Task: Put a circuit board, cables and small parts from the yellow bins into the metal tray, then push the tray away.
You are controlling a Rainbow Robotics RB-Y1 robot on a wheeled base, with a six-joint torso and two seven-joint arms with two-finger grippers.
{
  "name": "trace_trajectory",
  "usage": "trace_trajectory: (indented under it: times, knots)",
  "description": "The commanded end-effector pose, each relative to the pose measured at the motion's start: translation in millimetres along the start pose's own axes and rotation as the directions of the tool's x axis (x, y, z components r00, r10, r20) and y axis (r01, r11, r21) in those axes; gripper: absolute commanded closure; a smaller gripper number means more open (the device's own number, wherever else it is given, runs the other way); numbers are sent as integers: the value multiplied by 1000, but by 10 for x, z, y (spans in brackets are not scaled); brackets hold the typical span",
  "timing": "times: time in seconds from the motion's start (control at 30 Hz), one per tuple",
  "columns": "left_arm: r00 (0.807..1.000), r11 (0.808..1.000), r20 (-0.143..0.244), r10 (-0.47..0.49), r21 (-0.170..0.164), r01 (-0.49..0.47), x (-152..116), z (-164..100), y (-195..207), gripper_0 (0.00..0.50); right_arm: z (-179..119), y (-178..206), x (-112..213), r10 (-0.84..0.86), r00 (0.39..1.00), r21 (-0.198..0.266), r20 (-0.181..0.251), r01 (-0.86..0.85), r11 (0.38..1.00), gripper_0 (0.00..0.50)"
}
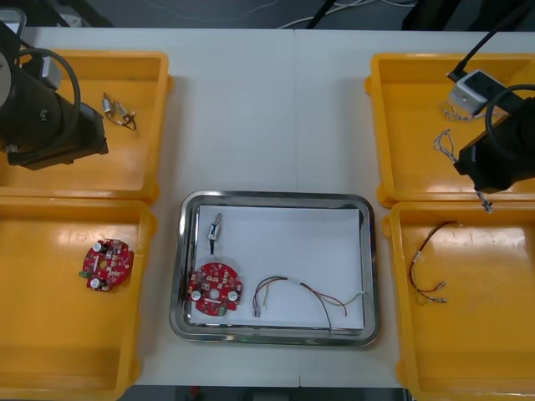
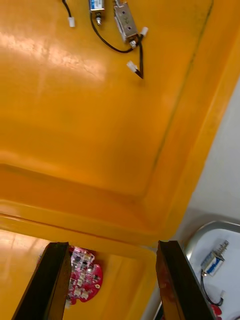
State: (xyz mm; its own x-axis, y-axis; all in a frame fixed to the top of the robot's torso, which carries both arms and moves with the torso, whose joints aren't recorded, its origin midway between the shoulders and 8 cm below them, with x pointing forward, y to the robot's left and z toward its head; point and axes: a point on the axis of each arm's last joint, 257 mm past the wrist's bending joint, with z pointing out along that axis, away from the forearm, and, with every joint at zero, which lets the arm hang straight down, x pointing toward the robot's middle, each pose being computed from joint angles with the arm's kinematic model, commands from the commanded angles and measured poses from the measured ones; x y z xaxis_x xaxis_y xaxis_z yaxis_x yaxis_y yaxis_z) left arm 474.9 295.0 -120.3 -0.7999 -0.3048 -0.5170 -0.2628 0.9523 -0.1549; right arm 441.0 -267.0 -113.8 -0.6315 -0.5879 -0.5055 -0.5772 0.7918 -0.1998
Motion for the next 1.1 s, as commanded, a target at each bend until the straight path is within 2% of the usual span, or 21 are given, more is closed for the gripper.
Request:
trace_trajectory:
  times: [0.03,0.27,0.43,0.47,0.63,0.73,0.83,1.1]
  knots:
    - [995,997,68,72,-44,-69,-391,-181,161,0,-29,254,-18,-50,998,20,-26,51,999,500]
    - [991,993,104,87,-83,-79,-666,-57,329,0,51,803,-112,-154,987,-2,-53,155,988,500]
    - [985,995,149,87,-58,-79,-832,0,333,0,93,1040,-162,-257,964,-22,-64,256,966,500]
    - [981,995,169,90,-58,-82,-891,-2,334,0,106,1097,-176,-285,956,-26,-68,284,958,500]
    - [969,993,224,106,-69,-92,-1037,-36,339,0,174,1284,-163,-361,928,-51,-88,358,932,500]
    - [964,992,241,115,-85,-97,-1090,-41,372,0,212,1357,-148,-397,913,-58,-98,393,918,500]
    - [958,990,259,126,-86,-108,-1138,-56,364,0,255,1450,-146,-441,891,-68,-110,436,897,500]
    - [952,989,273,137,-87,-117,-1182,-77,378,0,389,1719,-194,-541,832,-99,-122,532,841,500]
